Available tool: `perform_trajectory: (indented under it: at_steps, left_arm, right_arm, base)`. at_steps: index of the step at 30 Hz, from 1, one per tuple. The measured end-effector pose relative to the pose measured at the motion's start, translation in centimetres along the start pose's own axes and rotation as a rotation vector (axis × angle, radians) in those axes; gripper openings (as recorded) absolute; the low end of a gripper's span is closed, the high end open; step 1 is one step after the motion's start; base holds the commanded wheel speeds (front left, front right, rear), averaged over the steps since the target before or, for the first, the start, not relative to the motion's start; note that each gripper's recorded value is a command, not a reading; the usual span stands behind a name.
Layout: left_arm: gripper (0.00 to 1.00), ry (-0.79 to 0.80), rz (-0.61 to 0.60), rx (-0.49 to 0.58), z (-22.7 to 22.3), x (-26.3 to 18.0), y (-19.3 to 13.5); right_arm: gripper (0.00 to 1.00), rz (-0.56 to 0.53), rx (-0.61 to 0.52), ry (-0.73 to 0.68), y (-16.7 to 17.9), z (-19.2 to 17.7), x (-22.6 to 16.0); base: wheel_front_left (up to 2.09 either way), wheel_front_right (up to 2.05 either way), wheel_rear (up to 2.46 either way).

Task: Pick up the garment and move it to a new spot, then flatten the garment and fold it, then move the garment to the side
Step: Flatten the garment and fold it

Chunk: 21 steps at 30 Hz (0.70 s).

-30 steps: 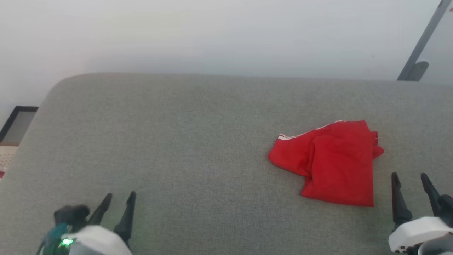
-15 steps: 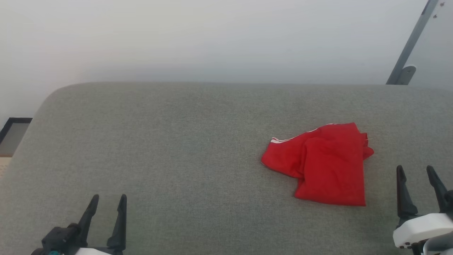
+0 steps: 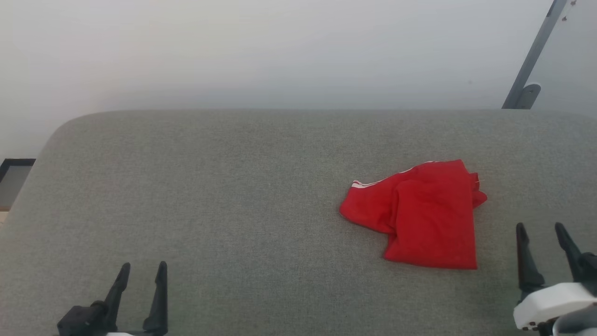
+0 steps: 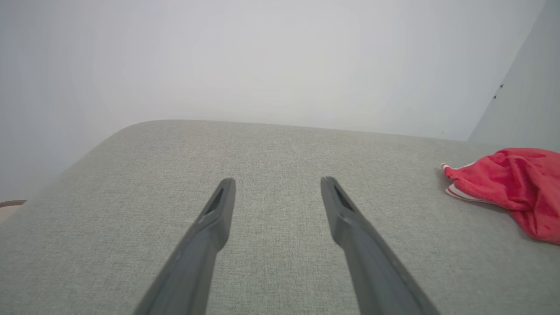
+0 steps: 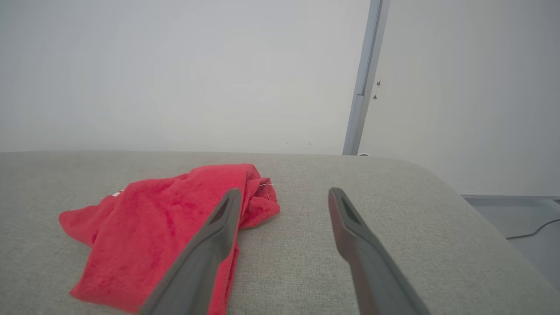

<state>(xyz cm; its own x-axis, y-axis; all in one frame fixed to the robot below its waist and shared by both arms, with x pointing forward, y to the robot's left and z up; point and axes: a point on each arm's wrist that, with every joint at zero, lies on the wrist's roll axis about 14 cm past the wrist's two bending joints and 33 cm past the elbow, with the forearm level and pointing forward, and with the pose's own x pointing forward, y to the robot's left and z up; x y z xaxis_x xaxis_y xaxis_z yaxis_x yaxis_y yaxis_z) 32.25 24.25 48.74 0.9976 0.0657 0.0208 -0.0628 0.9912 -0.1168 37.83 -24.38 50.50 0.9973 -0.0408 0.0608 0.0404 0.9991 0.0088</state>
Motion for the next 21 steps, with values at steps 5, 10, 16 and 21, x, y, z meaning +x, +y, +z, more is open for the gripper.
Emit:
perform_trajectory:
  at_steps: [5,10,16,21]
  left_arm:
    - [1.0,0.012,-0.003,-0.017,-0.5,0.0,-0.6]
    - [1.0,0.05,-0.016,-0.036,-1.8,0.2,-1.5]
    - [1.0,0.083,-0.035,-0.068,-3.0,2.1,-2.9]
    - [1.0,0.125,-0.033,-0.095,-4.5,3.3,-3.5]
  right_arm:
    - [1.0,0.047,-0.012,0.066,0.8,-1.2,0.6]
    - [1.0,0.143,-0.126,0.221,1.5,-1.9,3.5]
    - [1.0,0.191,-0.217,0.465,0.5,-2.7,7.7]
    - [1.0,0.252,-0.227,0.689,1.1,-5.3,9.4]
  base:
    - [0.0,0.0,0.0]
    - [0.0,0.0,0.0]
    - [0.0,0.0,0.0]
    - [0.0,0.0,0.0]
